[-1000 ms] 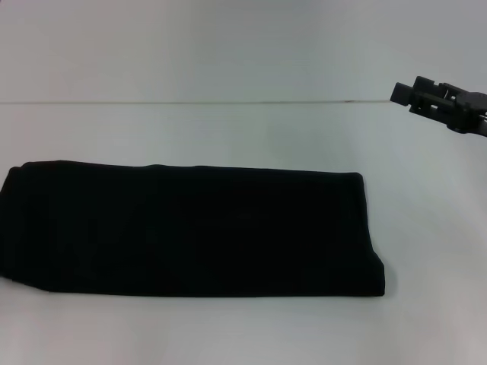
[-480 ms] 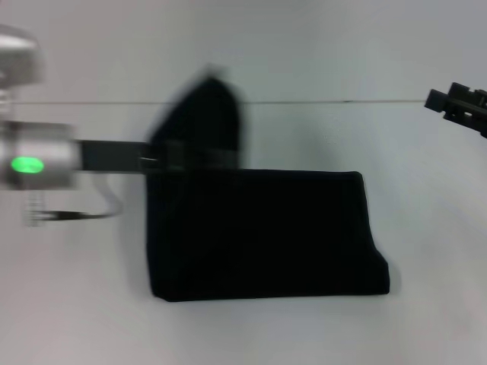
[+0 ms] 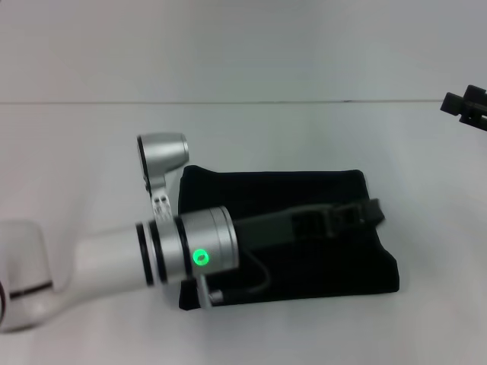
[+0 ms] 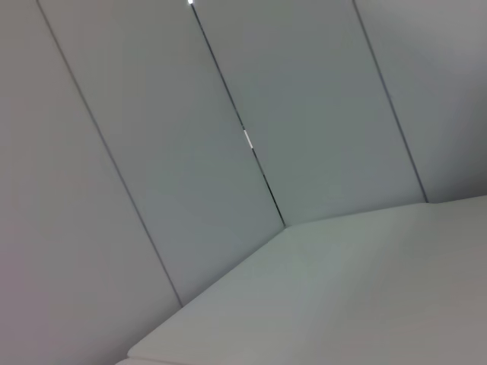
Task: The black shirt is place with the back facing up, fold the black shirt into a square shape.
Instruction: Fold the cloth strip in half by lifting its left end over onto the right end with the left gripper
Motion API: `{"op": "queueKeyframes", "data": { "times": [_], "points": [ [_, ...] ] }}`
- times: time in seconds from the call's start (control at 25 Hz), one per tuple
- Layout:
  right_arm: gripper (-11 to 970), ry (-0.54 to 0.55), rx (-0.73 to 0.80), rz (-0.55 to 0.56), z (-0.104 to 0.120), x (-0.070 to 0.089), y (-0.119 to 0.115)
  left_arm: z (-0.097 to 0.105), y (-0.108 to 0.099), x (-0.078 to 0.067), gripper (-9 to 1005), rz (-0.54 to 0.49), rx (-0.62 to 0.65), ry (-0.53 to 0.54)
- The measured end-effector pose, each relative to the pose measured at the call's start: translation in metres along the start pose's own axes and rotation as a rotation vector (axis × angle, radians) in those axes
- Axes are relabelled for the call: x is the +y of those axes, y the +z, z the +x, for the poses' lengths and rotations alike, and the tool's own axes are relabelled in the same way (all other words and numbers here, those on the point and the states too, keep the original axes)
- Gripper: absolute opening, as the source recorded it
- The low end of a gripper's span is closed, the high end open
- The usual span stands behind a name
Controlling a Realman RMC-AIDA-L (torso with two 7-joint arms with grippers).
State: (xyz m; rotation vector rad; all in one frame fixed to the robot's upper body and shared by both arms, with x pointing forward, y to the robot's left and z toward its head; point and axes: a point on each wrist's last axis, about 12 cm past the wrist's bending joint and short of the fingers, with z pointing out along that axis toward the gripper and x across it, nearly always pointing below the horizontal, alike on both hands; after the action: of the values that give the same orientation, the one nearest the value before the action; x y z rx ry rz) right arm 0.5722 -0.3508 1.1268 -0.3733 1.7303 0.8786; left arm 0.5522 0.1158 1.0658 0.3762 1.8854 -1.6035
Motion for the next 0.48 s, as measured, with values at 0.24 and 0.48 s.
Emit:
{"op": "queueKeyframes", "data": {
  "times": [0.24, 0.48],
  "points": [
    [836, 0.017, 0.012, -0.012, -0.001, 0.000, -0.001, 0.015, 0.013, -0.016, 269, 0.100, -0.032, 0.030],
    [836, 0.141, 0.084, -0.018, 0.001, -0.002, -0.006, 0.009, -0.002, -0.030, 420, 0.260, -0.025, 0.084]
  ]
}}
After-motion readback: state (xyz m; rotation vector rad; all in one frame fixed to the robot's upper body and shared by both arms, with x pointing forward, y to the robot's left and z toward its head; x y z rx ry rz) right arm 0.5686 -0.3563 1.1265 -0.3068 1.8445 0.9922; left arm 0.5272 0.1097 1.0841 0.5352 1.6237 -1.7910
